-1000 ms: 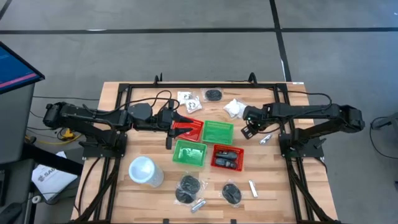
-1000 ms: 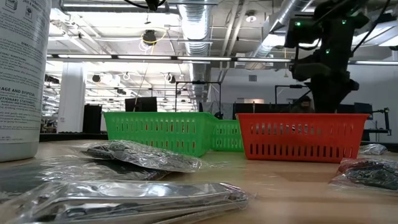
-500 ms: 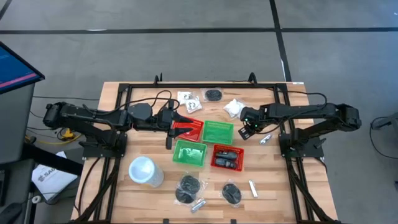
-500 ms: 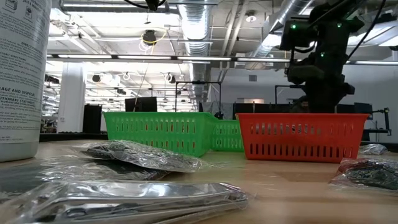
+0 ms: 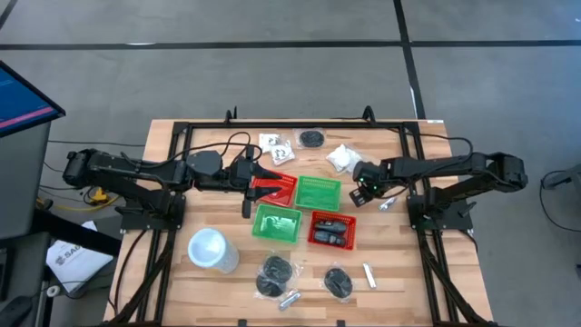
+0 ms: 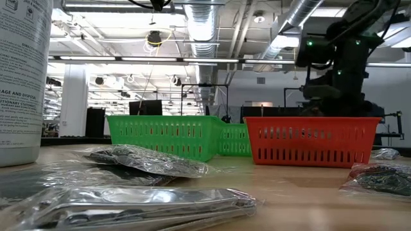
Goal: Pick & Place Travel size toiletries
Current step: Put the silver nail cutter into the top left red bin
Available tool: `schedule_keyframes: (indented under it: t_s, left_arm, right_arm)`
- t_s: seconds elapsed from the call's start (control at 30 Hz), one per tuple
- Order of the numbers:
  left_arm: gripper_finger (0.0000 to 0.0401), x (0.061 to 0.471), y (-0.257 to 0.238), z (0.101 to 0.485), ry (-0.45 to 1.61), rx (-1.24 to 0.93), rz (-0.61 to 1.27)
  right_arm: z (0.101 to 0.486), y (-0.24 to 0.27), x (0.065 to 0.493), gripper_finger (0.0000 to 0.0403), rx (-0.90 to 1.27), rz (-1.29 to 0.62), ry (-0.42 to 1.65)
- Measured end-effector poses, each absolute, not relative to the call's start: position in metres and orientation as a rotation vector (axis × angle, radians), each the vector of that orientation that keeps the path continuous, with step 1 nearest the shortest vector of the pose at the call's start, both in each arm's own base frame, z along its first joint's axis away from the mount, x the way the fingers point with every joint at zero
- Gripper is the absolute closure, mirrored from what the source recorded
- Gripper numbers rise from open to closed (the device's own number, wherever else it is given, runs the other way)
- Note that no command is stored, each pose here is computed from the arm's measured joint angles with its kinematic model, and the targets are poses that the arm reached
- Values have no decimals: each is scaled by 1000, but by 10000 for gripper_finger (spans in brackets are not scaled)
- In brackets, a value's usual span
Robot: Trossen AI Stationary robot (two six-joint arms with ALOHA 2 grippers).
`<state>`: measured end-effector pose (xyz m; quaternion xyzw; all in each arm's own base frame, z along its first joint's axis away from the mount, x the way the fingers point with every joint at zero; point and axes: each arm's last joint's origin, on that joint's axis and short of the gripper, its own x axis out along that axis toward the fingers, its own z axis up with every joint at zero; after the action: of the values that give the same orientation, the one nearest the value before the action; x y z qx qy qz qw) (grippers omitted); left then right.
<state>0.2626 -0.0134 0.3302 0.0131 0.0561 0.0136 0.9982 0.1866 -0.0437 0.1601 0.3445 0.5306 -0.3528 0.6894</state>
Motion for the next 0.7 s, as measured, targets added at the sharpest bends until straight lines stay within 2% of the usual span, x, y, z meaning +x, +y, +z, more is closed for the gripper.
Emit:
schedule_keyframes:
  t_s: [0.27, 0.47, 0.7]
  left_arm:
    - [270, 263, -13, 330, 112, 26, 27]
    - [270, 263, -13, 330, 112, 26, 28]
    - [270, 263, -13, 330, 112, 26, 28]
  right_arm:
    - [160, -46, 187, 285, 750, -759, 1185]
    - [167, -40, 195, 285, 570, -406, 1254]
    - [183, -40, 198, 285, 360, -239, 1317]
